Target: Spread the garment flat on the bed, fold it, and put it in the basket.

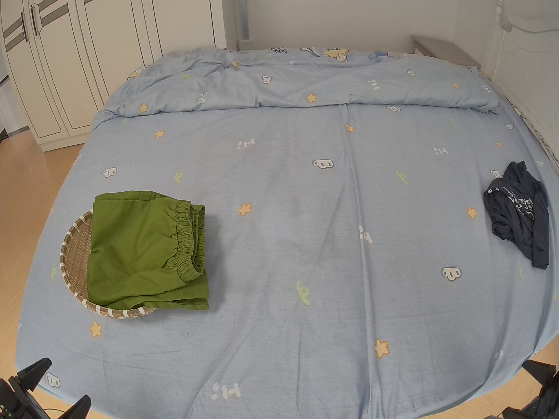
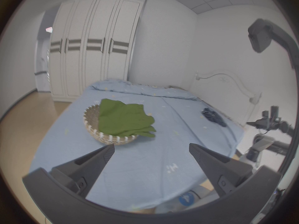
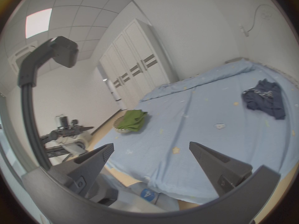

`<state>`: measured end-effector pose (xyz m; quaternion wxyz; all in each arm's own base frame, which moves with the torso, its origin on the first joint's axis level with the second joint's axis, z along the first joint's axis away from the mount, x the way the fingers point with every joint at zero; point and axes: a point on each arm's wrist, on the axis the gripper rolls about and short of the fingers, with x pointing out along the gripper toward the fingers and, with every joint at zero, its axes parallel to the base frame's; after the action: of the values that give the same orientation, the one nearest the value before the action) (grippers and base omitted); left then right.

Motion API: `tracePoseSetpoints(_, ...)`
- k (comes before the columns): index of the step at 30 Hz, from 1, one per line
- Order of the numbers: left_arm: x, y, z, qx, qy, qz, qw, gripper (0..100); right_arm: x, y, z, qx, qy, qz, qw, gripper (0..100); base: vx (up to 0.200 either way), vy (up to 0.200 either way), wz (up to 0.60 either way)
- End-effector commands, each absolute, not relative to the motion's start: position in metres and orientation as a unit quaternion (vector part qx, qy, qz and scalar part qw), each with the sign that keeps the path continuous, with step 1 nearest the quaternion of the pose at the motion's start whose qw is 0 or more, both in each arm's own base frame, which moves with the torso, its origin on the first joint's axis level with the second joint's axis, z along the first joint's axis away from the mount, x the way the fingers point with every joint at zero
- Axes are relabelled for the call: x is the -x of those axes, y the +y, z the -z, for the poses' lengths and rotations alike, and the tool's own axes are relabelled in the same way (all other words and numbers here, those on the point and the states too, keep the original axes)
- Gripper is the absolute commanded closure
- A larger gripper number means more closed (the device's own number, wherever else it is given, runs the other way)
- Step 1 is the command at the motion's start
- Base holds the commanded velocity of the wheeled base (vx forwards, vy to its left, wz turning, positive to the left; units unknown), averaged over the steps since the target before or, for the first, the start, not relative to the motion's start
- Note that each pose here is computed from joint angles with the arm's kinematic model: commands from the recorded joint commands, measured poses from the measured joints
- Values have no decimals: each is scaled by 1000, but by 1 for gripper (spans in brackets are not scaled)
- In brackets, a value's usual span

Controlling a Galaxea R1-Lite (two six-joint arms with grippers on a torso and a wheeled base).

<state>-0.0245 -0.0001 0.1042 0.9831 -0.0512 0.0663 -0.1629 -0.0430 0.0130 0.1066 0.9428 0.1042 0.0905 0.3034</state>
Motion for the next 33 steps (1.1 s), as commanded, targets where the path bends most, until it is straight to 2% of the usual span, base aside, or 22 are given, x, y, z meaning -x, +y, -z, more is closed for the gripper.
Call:
tracePoseSetpoints(1,20,2,-83,5,46,104,993,0,42,11,-91,-95,86,-233,964,0,0,0,0)
tracePoseSetpoints(2,17,5,-81,1,27,28,999,0,40,8,-90,-90,79,-156,980,0,0,0,0)
tracePoseSetpoints(5,16,5,-81,11,23,25,999,0,39,4,-90,-83,74,-86,990,0,0,0,0)
tracePoseSetpoints(8,16,4,-80,7,28,23,999,0,39,4,-90,-79,72,-69,992,0,0,0,0)
tracePoseSetpoints(11,18,0,-77,-5,36,-16,999,0,39,4,-90,-76,71,-67,992,0,0,0,0)
tracePoseSetpoints(14,19,-1,-76,-19,29,-11,999,0,39,3,-90,-68,70,-57,994,0,0,0,0)
tracePoseSetpoints(16,19,0,-76,-21,27,-12,999,0,38,2,-89,-53,69,-24,996,0,0,0,0)
tracePoseSetpoints(20,22,0,-76,-2,7,-21,1000,0,37,-4,-87,-23,60,100,993,0,0,0,0)
tracePoseSetpoints(22,23,1,-76,4,1,-21,1000,0,36,-5,-87,-16,54,123,991,0,0,0,0)
tracePoseSetpoints(24,23,1,-76,5,1,-22,1000,0,35,-4,-88,-15,54,111,992,0,0,0,0)
tracePoseSetpoints(29,23,0,-76,4,0,-23,1000,0,23,0,-91,15,118,29,993,0,0,0,0)
tracePoseSetpoints(33,23,1,-76,4,0,-23,1000,0,33,0,-85,24,44,0,999,0,0,0,0)
